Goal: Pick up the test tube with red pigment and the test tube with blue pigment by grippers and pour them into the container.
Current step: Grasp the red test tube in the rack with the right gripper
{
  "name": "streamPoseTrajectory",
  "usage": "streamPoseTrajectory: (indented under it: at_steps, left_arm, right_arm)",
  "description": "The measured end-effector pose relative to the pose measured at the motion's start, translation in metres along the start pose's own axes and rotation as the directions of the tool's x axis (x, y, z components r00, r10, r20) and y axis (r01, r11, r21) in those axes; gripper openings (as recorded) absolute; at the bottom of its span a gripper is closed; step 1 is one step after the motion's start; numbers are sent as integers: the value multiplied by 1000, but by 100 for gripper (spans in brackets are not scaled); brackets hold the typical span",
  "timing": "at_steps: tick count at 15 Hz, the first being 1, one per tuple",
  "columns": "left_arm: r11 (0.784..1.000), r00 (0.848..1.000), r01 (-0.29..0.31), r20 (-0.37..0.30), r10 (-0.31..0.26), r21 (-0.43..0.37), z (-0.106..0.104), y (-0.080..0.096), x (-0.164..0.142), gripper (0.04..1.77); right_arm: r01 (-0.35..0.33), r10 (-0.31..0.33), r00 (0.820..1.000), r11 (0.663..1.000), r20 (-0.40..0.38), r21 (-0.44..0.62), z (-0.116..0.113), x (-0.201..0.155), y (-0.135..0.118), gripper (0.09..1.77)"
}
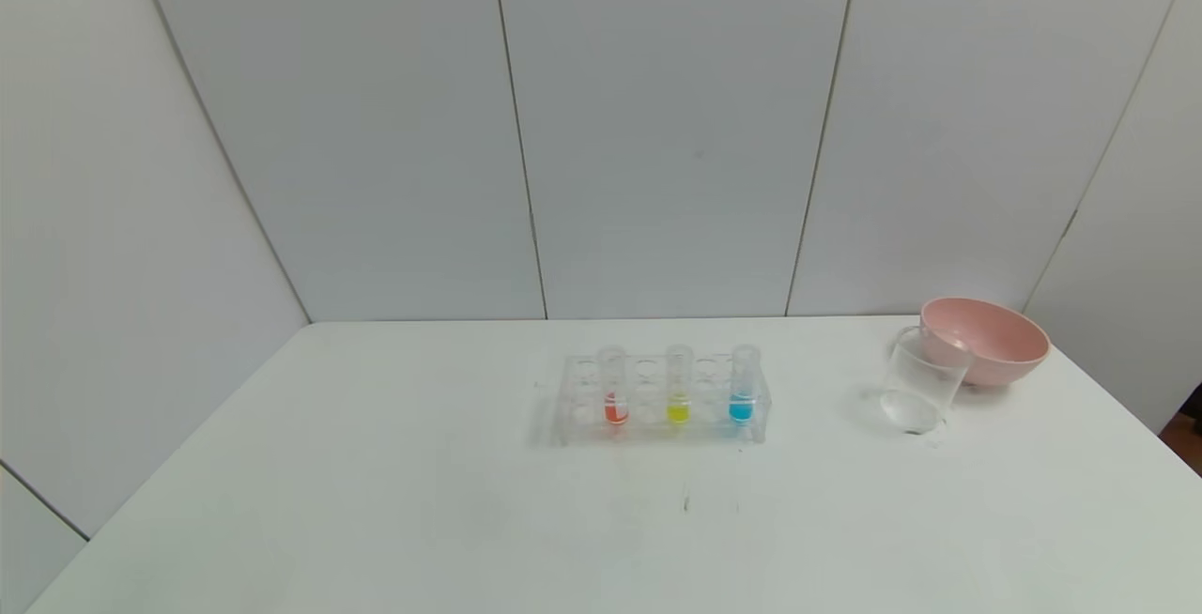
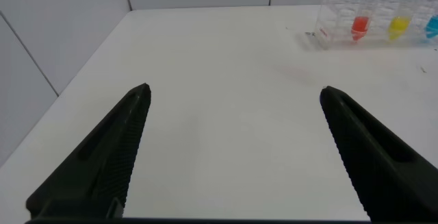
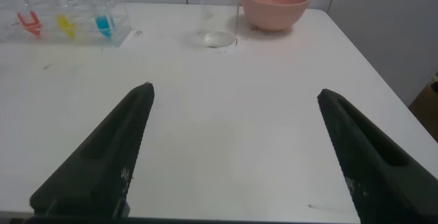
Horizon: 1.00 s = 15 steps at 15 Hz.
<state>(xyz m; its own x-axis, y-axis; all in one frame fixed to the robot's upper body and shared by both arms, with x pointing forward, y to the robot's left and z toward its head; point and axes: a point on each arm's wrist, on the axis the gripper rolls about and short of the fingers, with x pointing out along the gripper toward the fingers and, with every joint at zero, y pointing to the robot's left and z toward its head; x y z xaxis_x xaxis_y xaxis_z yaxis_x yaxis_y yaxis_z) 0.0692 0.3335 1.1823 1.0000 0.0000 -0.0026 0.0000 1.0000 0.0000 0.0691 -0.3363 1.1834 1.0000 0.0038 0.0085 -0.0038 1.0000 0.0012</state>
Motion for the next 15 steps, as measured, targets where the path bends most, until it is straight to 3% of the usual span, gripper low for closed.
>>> streamPoseTrajectory:
  at_steps: [6,11,15]
  left_arm:
    - [1000,1000,0,0,0,0,0,0,0,176]
    - [1000,1000,0,0,0,0,0,0,0,176]
    - [1000,1000,0,0,0,0,0,0,0,176]
  right_arm:
    - [3,-3,1000,1000,15,-2,6,-2,0,171]
    - [-51,51,998,999,44,-5,58,3,1,171]
    - [-129,130,990,992,57,-12,107,43,3,171]
